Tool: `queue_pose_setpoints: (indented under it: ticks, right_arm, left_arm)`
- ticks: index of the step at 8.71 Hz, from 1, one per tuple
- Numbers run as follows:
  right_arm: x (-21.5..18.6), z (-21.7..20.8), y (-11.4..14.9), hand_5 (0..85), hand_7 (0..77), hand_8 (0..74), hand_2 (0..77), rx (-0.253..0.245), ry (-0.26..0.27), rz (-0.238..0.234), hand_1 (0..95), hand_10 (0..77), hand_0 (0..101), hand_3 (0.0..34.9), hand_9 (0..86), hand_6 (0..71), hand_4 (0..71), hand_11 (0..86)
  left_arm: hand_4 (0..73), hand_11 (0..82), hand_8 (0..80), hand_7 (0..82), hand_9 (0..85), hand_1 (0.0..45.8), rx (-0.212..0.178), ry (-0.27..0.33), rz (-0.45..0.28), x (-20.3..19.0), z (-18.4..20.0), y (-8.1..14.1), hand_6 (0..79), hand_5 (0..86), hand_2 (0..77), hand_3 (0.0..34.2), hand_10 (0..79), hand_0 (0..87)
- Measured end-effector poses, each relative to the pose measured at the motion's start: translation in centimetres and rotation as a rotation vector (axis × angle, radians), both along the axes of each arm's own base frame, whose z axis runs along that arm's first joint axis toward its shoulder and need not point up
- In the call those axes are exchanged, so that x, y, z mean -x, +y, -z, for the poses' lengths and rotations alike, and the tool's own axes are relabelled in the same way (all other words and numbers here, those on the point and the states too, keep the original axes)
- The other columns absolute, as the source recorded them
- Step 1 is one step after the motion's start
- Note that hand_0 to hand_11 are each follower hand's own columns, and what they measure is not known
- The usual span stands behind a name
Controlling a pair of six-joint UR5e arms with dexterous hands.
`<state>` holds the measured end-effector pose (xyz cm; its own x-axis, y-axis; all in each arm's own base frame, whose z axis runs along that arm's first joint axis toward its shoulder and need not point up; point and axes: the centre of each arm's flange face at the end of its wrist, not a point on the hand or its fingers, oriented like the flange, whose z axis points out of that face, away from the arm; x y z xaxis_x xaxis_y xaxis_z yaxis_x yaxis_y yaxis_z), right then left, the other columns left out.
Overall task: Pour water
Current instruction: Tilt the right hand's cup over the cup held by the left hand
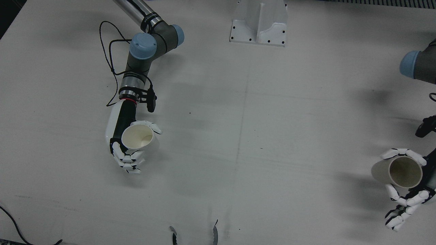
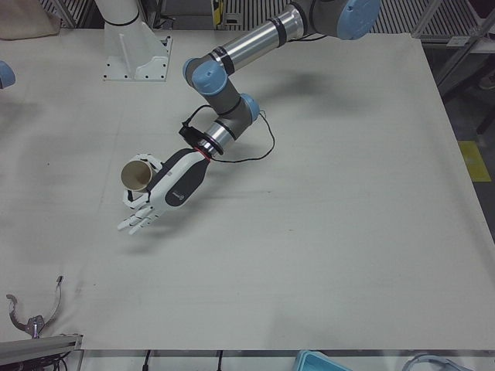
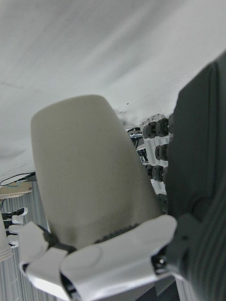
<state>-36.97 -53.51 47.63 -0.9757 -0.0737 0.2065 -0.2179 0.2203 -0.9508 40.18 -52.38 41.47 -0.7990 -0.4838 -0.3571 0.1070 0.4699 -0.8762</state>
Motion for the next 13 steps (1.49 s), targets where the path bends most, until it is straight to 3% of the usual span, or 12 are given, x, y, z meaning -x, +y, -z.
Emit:
queue_pose_setpoints:
  ticks: [3, 5, 6, 9, 10, 11, 13]
  right_arm:
    - [-0.5, 1.1, 0.2, 58.9, 61.6, 35.5, 24.5, 0.0, 0.003, -0.001, 9.8, 21.8, 46, 0.0, 51.8, 38.2, 15.3, 33.3]
    - [-1.8, 5.0, 0.6, 58.9, 61.6, 35.5, 24.5, -0.013, 0.047, -0.018, 9.8, 21.8, 46, 0.0, 51.8, 38.2, 15.3, 33.3]
    - [-3.5, 9.2, 1.1, 59.5, 62.7, 36.5, 22.9, -0.052, 0.125, -0.037, 10.9, 24.5, 48, 0.0, 51.8, 40.4, 14.2, 36.0]
    - [-7.4, 20.9, 2.8, 59.5, 63.8, 37.1, 25.1, -0.235, 0.387, -0.125, 11.5, 25.6, 49, 0.0, 52.9, 42.0, 13.6, 38.7]
    - [-7.3, 23.9, 3.0, 59.5, 60.5, 34.4, 28.4, -0.286, 0.456, -0.14, 11.5, 26.7, 48, 0.0, 50.7, 39.3, 13.1, 39.8]
    - [-7.0, 26.9, 3.1, 59.5, 62.2, 34.4, 32.2, -0.334, 0.531, -0.154, 10.9, 27.3, 47, 0.0, 48.5, 42.0, 13.6, 40.9]
    - [-5.7, 30.8, 3.4, 59.5, 63.3, 34.4, 32.2, -0.412, 0.689, -0.183, 10.9, 27.3, 47, 0.0, 48.5, 42.5, 13.6, 40.9]
  left_arm:
    - [26.7, 11.4, 1.6, 12.5, 5.5, 10.9, -0.077, -0.016, -0.049, -5.4, 5.9, 2.2, 6.0, 58.4, 37.1, 0.0, 6.5, 46.0]
    - [26.7, 10.9, 1.6, 11.4, 3.8, 10.9, -0.097, -0.023, -0.053, -6.1, 7.0, 2.7, 6.0, 58.4, 37.1, 0.0, 6.5, 46.0]
    - [26.7, 10.9, 1.6, 11.4, 3.8, 10.9, -0.101, -0.024, -0.055, -6.2, 7.2, 2.8, 6.0, 58.4, 37.1, 0.0, 6.5, 45.6]
    - [26.7, 10.9, 1.6, 11.4, 4.4, 10.9, -0.111, -0.028, -0.066, -7.0, 7.6, 3.4, 6.0, 58.4, 37.1, 0.0, 6.5, 45.8]
    - [26.7, 11.4, 1.6, 11.4, 4.4, 10.9, -0.114, -0.03, -0.067, -7.1, 7.7, 3.5, 6.0, 58.4, 37.1, 0.0, 6.0, 46.0]
    - [26.7, 11.4, 1.6, 11.4, 4.4, 10.9, -0.116, -0.03, -0.069, -7.1, 7.7, 3.5, 6.0, 58.4, 37.1, 0.0, 6.5, 46.0]
    - [26.7, 11.4, 1.6, 11.4, 4.4, 10.9, -0.118, -0.03, -0.069, -7.1, 7.8, 3.5, 6.0, 58.4, 37.1, 0.0, 6.5, 46.0]
